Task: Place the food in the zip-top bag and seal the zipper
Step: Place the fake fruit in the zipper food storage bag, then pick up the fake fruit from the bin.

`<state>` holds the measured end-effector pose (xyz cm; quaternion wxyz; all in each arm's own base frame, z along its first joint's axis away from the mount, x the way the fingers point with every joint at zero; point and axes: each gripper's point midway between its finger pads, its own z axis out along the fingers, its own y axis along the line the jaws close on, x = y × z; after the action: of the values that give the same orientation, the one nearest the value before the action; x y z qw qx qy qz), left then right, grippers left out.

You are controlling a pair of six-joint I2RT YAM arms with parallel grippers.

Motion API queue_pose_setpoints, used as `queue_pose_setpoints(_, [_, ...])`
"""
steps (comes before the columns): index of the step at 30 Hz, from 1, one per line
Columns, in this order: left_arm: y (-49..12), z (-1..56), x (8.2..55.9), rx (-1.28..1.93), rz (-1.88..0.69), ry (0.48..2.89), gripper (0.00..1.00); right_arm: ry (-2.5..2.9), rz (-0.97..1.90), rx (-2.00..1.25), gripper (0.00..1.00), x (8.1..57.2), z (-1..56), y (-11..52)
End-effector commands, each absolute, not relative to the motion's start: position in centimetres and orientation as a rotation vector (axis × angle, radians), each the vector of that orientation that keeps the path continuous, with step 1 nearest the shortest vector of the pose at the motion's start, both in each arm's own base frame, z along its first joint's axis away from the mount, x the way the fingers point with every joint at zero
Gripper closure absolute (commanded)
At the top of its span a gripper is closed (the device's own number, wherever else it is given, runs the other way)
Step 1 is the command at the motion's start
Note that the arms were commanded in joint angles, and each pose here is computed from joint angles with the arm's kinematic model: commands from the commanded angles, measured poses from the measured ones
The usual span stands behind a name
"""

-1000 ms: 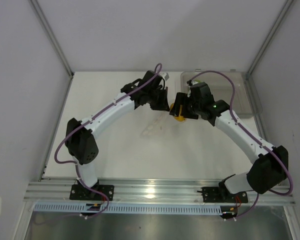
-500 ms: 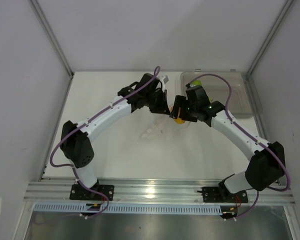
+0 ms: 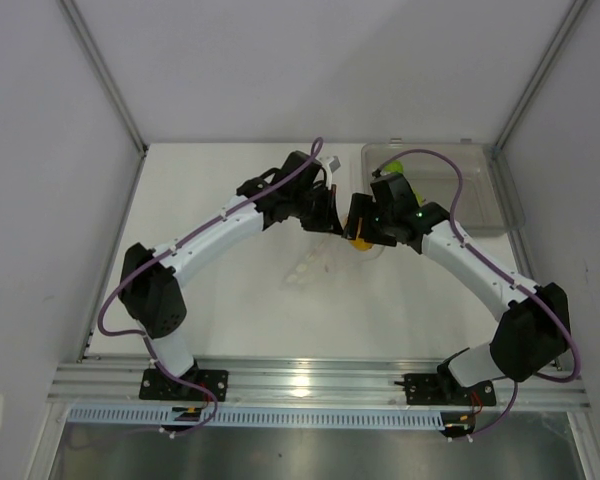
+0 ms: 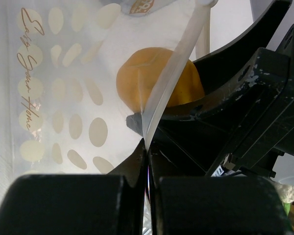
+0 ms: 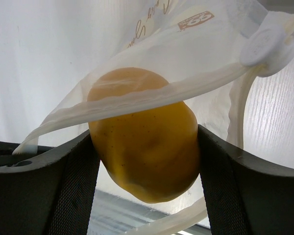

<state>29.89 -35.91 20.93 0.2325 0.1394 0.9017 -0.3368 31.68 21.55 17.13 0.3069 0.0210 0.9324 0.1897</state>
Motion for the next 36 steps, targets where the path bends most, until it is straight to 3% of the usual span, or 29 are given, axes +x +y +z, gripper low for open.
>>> queue_pose_setpoints(1, [-36.1,24.1,30.1,0.377,-0.952,2.402,0.99,2.437,0.483,0.066,0.39,32.6,18.1,21.8])
queue_pose_setpoints(2, [-36.0,24.0,30.1,0.376,-0.944,2.406,0.99,2.434,0.488,0.061,0.28,32.8,18.3,22.0])
queue_pose_setpoints(8, [-36.5,24.1,30.9,0.36,-0.937,2.411,0.99,2.402,0.508,0.062,0.01,33.3,19.5,22.2])
queue_pose_setpoints(18, [-36.0,23.5,31.1,0.336,-0.901,2.424,0.99,2.349,0.547,0.037,0.01,33.2,22.2,22.3])
queue_pose_setpoints(29, [-34.6,23.1,32.5,0.297,-0.824,2.425,0.99,2.178,0.628,0.081,0.01,32.3,30.4,17.4])
queue_pose_setpoints(36, [-34.0,23.8,33.0,0.273,-0.806,2.402,0.99,2.124,0.529,0.232,0.01,38.2,29.6,9.6])
